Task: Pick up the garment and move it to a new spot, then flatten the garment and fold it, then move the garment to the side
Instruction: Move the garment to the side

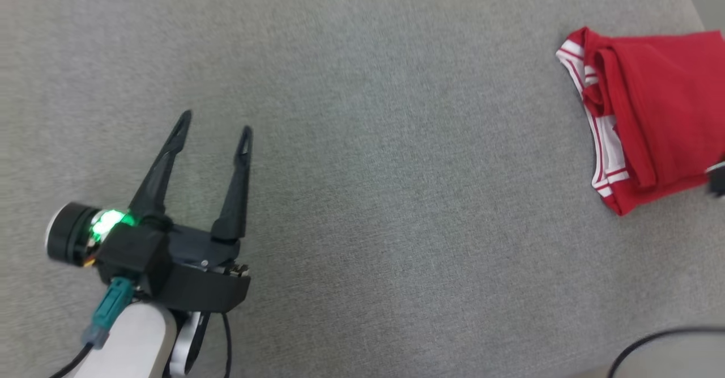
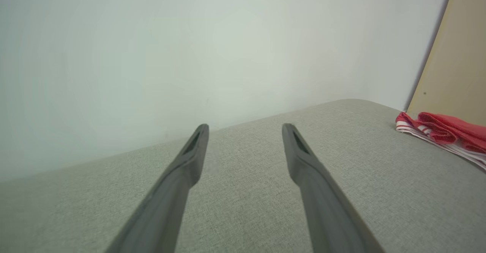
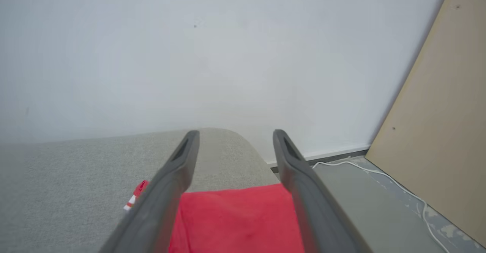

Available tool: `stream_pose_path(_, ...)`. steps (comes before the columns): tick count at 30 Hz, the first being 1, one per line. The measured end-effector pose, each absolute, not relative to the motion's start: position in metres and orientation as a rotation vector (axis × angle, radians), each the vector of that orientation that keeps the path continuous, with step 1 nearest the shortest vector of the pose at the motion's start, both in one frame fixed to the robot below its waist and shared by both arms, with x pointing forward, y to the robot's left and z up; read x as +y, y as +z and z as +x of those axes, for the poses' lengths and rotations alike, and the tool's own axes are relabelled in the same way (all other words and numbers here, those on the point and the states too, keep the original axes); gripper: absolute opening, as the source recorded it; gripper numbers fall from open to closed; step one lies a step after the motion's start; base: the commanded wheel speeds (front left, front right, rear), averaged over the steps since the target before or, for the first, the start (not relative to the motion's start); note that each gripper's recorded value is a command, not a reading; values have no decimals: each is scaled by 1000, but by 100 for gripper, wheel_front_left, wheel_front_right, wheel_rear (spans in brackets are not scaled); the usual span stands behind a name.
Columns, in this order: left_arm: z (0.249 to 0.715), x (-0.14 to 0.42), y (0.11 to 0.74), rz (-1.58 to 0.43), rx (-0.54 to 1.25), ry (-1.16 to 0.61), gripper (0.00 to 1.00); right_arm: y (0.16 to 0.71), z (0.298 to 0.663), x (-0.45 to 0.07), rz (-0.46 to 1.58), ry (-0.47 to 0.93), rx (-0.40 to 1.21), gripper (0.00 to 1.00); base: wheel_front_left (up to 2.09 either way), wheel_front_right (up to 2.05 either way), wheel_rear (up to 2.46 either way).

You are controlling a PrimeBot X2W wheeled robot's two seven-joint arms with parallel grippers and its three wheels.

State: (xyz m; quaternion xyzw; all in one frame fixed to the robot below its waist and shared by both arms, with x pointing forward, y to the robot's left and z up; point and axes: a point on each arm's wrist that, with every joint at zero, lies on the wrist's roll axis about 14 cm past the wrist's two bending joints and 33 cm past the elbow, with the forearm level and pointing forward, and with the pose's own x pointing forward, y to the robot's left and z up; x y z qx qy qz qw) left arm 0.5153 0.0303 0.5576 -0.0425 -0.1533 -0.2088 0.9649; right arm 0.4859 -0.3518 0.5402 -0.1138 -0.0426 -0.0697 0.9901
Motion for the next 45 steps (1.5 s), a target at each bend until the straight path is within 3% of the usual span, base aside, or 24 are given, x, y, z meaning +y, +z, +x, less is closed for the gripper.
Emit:
stream_pose_path(9,501,78,570,-69,-328,-274,100,552,476,-260,-115,28,-198,100,0,0,0)
stream_pose_path(18,475,120,580,-62,-330,-154,100,556,455,-191,-65,151,-195,100,0,0,0)
stream_pose_path(45,386,176,590,-20,-306,-22,100,572,360,-155,-53,182,-170,100,0,0,0)
